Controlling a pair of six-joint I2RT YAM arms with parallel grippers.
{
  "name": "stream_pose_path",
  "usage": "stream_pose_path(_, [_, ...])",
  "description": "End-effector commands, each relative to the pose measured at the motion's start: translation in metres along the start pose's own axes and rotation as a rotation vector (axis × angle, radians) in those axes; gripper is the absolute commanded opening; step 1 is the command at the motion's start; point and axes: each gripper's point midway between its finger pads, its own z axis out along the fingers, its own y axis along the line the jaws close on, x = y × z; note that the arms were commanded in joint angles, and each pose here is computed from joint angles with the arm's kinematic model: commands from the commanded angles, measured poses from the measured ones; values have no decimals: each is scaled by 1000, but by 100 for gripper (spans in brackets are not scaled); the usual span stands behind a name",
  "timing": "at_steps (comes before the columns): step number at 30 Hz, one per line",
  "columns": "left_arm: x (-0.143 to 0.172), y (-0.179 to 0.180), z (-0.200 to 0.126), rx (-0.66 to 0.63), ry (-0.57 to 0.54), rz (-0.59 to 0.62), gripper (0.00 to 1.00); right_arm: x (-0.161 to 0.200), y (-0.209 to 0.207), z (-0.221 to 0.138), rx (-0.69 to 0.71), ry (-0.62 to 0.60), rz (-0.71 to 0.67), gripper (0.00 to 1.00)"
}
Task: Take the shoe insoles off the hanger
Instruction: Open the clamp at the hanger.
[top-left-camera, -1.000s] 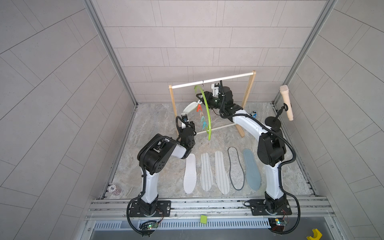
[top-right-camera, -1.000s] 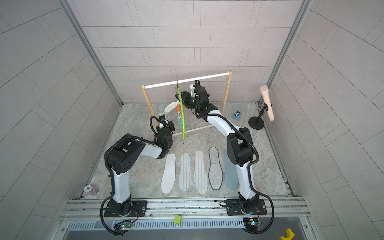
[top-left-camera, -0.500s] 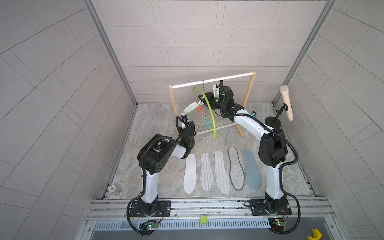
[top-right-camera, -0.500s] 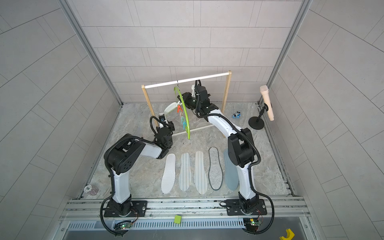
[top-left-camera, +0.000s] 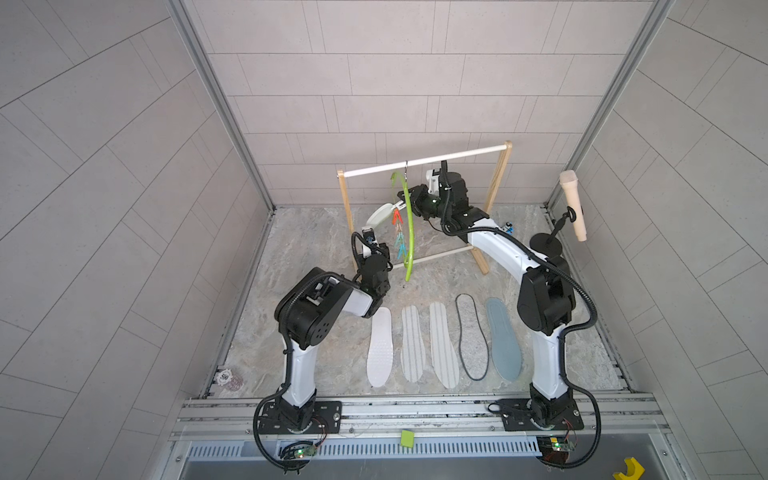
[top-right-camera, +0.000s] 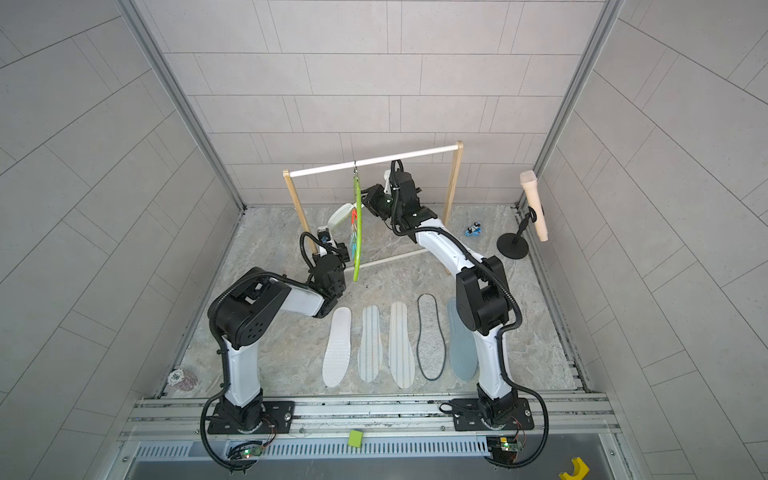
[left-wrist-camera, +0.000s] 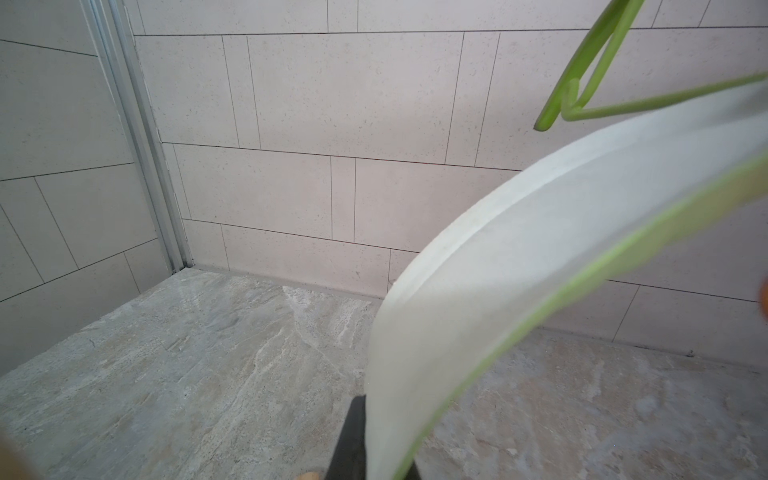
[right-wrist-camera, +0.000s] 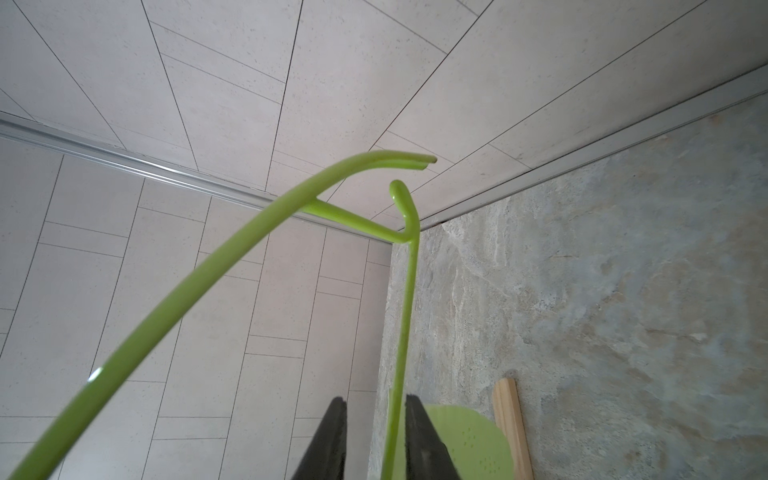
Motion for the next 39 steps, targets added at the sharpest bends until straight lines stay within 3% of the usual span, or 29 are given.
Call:
stream_pose_path(1, [-8,10,-4,-34,-20,-57,0,-15,40,-17,-73,-46,-19,25])
stream_pose_path(14, [5,19,-16,-36,7,-65,0,-14,35,-15,-62,-27,-14,26])
stream_pose_path(21, [-1,14,-20,-11,1,-76,0,-9,37,-10,-63,26,2,44])
stream_pose_path(30, [-6,7,-31,12,-1,-102,0,-13,43,-15,-58,25,-5,76])
stream_pose_path(39, [-14,-2,-51,53,-1,-158,0,-23,28,-32,0,-25,10,81])
